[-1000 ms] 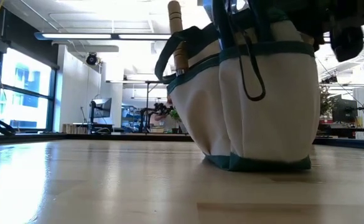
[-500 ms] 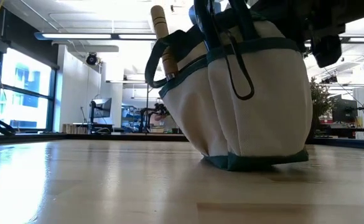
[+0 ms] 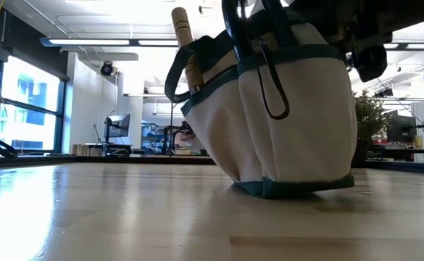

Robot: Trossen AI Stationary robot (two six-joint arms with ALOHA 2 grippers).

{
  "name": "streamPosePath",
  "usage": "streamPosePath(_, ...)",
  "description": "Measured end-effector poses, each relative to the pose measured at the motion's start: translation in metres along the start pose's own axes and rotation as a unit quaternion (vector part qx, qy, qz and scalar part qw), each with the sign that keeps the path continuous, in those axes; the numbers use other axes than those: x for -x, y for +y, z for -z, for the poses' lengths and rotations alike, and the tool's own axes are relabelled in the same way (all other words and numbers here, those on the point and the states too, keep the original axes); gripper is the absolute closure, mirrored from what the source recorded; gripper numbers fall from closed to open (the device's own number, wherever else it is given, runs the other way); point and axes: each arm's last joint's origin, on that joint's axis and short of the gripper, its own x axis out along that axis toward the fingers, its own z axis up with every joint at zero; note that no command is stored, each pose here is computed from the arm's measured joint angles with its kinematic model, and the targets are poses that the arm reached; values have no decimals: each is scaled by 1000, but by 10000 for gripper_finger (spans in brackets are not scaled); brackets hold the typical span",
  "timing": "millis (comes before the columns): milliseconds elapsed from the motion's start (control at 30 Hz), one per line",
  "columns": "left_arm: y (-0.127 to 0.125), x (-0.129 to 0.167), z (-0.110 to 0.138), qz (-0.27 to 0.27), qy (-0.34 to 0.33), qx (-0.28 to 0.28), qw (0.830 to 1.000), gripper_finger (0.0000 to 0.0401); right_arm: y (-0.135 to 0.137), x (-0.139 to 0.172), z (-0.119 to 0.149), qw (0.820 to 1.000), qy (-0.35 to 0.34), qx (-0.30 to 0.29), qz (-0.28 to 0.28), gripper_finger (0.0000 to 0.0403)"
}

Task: Pick & Place Garden tools in Gardening bag
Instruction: Put the trowel into the gardening bag

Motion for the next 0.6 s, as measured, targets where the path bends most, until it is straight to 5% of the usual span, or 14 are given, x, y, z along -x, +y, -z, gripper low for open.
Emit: streamPosePath(600, 0, 0, 0, 1, 1, 4, 1000, 217, 4, 8, 1, 1000, 7, 6, -25, 303)
